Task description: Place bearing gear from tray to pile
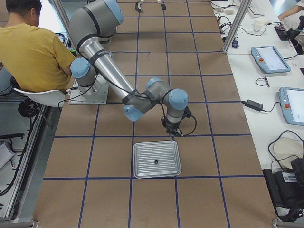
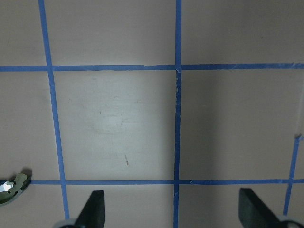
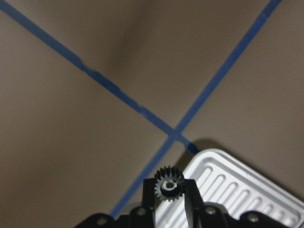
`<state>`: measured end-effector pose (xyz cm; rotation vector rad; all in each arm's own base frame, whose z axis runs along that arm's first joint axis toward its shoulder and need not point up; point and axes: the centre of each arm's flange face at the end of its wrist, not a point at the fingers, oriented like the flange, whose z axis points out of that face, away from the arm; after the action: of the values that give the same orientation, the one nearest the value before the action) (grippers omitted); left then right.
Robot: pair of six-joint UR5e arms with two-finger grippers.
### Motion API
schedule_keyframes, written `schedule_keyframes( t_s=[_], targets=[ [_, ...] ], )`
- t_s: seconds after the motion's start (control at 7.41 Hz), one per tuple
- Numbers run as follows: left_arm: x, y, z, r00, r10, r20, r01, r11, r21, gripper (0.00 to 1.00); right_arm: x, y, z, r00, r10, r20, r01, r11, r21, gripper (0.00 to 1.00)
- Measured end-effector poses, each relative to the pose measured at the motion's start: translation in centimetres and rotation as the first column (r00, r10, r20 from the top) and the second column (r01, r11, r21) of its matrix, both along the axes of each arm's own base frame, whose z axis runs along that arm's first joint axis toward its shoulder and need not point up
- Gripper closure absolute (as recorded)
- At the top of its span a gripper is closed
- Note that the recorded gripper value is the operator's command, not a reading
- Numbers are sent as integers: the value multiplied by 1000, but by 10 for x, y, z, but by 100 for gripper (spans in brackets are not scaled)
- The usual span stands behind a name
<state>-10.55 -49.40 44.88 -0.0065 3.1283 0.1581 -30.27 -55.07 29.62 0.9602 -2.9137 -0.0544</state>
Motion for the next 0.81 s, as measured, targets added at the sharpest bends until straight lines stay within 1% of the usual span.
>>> schedule_keyframes(
  t_s=[0.13,0.27,0.4,0.54,0.67,0.81],
  targets=[
    [0,0,0,1000,0,-1,0,1000,0,0,80,-16,13,996,-88,-11,88,996,-12,100],
    [-1,0,0,1000,-1,0,1,1000,0,0,167,-27,18,984,-175,-10,175,984,-27,100],
    [-1,0,0,1000,-2,1,2,1000,1,0,256,-30,18,960,-280,6,280,959,-39,100],
    [-1,0,-1,1000,-4,1,4,1000,1,0,346,-28,14,925,-378,32,379,925,-41,100],
    [-1,1,0,1000,-4,1,4,1000,1,0,435,-18,7,907,-416,62,419,907,-44,100],
    [0,0,-1,1000,-5,0,5,1000,1,0,516,0,-5,900,-426,92,431,901,-41,100]
  ],
)
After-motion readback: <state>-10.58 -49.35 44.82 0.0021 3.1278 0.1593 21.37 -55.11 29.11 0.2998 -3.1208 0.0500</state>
